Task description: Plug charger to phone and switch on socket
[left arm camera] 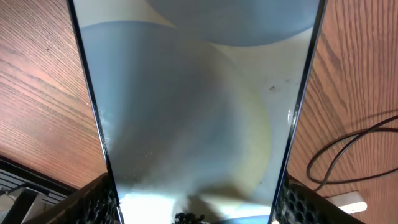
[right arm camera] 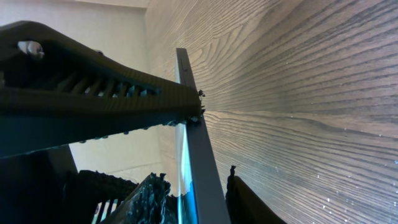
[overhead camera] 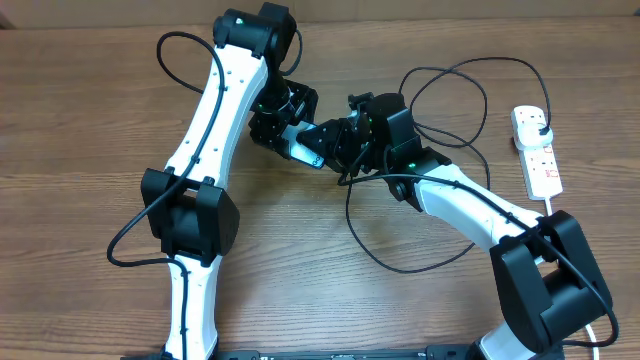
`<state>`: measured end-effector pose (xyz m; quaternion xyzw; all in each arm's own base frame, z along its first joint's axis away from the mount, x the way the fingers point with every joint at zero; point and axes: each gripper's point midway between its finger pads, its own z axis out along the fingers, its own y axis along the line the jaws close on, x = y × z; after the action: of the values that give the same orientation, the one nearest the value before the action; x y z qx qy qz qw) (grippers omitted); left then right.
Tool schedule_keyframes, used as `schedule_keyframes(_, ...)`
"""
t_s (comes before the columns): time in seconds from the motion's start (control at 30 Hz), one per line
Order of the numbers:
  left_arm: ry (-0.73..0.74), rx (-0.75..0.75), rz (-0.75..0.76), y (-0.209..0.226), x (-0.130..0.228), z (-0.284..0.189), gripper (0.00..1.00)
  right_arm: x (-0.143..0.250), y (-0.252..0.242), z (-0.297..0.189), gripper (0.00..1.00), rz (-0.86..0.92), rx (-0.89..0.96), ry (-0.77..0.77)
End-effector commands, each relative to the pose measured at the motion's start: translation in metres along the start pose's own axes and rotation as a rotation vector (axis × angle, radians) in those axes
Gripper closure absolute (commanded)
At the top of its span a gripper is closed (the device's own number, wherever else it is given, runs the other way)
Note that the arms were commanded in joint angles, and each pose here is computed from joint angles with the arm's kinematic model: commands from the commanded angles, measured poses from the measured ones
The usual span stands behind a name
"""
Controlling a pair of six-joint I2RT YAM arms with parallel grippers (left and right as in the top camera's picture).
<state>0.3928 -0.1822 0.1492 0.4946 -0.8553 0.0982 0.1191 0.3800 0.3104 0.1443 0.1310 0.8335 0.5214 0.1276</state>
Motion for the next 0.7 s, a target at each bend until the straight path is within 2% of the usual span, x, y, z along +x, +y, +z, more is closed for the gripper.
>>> schedule_keyframes(0.0,-0.008,0.028,0.0,-0.0048,0.0048,-0.0079,0.96,-0.0051,0.0098,0.0011,0.67,0.006,-0.019,-0.013)
schedule_keyframes(0.67,-0.008,0.027,0.001,-0.0047,0.005,-0.0078,0.96,-0.0052,0.0096,0.0011,0.83,0.032,-0.018,-0.013)
